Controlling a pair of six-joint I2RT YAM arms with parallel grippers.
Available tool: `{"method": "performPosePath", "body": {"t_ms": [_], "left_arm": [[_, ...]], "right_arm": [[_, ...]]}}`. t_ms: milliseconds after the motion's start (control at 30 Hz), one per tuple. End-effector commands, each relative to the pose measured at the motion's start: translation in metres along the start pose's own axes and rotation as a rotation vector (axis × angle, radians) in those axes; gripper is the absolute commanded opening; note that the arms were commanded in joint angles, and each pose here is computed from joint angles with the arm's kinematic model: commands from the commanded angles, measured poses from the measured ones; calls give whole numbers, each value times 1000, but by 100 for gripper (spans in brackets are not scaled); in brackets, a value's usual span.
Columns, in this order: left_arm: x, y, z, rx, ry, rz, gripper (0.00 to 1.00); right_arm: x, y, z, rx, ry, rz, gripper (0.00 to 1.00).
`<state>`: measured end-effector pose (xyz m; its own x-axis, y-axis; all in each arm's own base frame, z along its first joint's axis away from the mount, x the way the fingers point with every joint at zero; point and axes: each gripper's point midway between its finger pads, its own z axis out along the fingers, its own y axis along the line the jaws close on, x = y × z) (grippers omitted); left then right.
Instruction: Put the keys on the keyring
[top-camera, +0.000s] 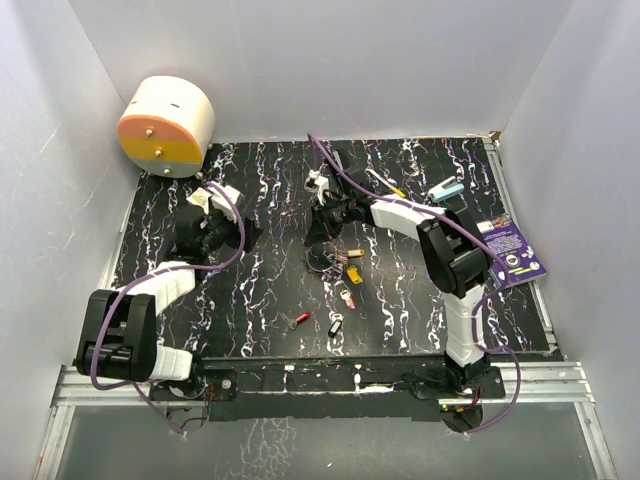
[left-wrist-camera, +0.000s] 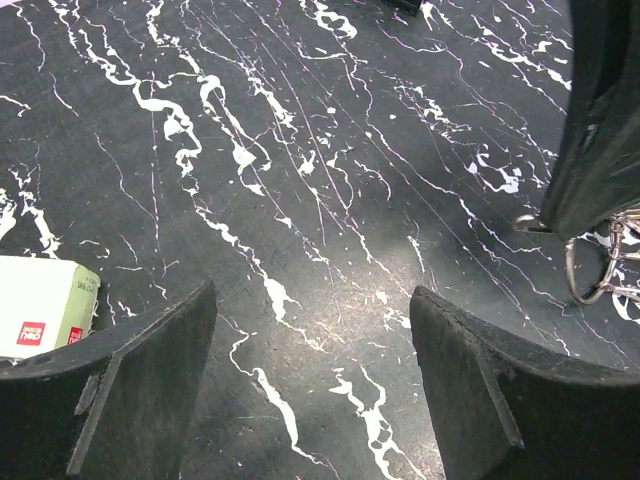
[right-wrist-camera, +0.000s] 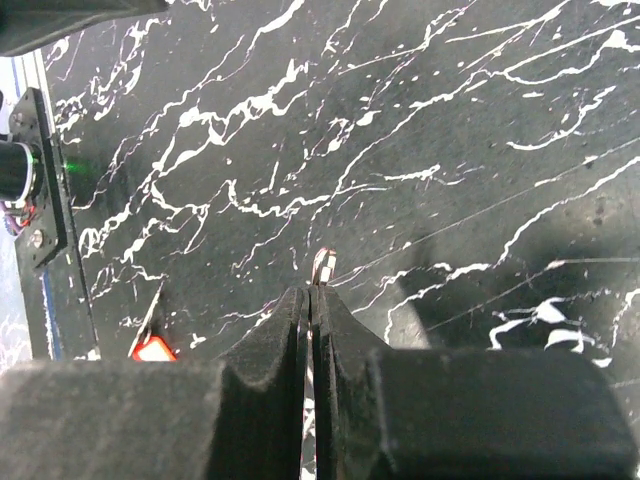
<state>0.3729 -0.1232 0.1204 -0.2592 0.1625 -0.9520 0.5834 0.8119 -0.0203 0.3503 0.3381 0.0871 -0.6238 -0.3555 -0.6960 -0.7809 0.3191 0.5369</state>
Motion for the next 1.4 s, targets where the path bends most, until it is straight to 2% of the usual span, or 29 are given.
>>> {"method": "performPosePath", "body": {"t_ms": [0,200,433,733,1000,1133,1367], "left_arm": [[-9,6,-6,-20,-32,20,77],[-6,9,-7,-24,-29,7,77],[-2,10,-6,-19,-23,-4,77],[-3,10,-5,-14,-28,-7,77],[-5,8,-6,-8,-34,-10,77],[-7,9,-7,-9,-38,-7,77],[-7,8,-7,-2,-43,-10,77]], "right_arm": [[-25,-5,10,-41,-42,-97,8],[-10,-28,28,-40,25,-70,8],[-10,-42,37,-13,32,-71,9],[-10,-42,32,52,39,-84,33],[0,-44,38,183,96,-118,47],[-2,-45,34,236,83,-129,48],[-15,-28,24,222,39,-146,47]]}}
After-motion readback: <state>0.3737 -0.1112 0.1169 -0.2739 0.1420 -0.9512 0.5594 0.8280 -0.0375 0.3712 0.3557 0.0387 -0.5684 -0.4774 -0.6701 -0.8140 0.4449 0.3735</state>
